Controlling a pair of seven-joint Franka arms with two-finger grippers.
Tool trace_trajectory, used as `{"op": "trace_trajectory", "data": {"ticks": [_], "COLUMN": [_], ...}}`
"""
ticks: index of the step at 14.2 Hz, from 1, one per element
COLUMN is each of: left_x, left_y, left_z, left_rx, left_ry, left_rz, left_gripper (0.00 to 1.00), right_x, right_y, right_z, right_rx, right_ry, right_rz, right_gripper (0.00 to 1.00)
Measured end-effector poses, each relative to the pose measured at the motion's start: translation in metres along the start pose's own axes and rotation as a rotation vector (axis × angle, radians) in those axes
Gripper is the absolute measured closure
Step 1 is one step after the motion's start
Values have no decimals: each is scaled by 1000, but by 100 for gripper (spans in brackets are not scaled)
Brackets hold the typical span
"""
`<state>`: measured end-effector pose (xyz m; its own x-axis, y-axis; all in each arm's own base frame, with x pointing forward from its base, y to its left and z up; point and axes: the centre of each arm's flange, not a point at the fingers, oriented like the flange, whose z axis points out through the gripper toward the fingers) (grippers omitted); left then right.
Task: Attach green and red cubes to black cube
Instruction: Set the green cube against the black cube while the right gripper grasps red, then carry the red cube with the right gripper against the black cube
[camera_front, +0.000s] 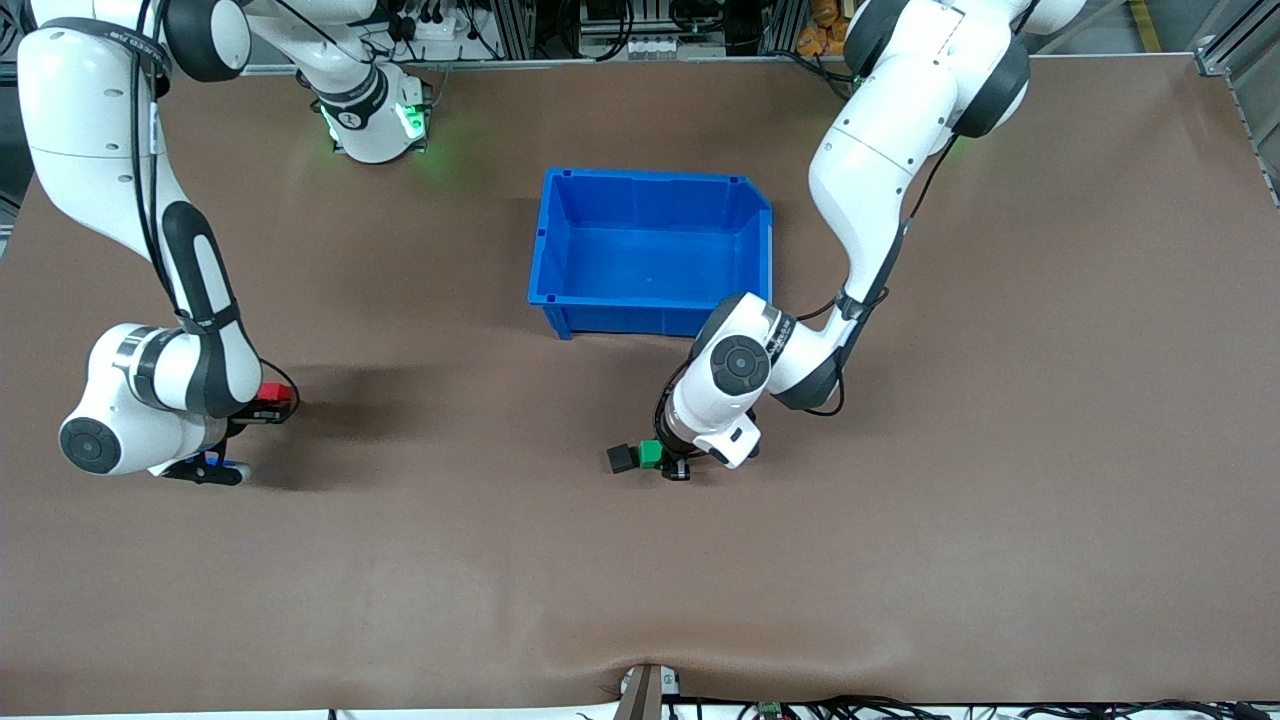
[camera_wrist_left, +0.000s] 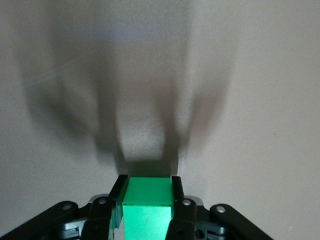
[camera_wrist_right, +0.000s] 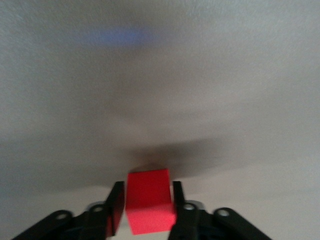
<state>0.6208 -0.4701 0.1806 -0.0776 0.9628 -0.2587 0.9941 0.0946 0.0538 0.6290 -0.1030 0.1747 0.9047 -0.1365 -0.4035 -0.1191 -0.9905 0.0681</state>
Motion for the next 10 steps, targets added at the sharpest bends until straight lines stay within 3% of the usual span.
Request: {"op": "trace_trajectory", "data": {"ticks": [4,6,10], "left_x": [0,0,0], "left_y": [2,2,1], "left_z": [0,1,1], "left_rx": [-5,-5,-4], "left_ry": [2,3,3], "left_rz": [0,0,0], "left_gripper": [61,61,61], "right_x": [1,3,-8], "right_y": [5,2,-51], "right_z": [-2,-13,-67], "right_rx": [2,23,99], "right_ry": [8,12,-102], "right_rz": [12,105,375], "right_gripper": [60,60,60]}}
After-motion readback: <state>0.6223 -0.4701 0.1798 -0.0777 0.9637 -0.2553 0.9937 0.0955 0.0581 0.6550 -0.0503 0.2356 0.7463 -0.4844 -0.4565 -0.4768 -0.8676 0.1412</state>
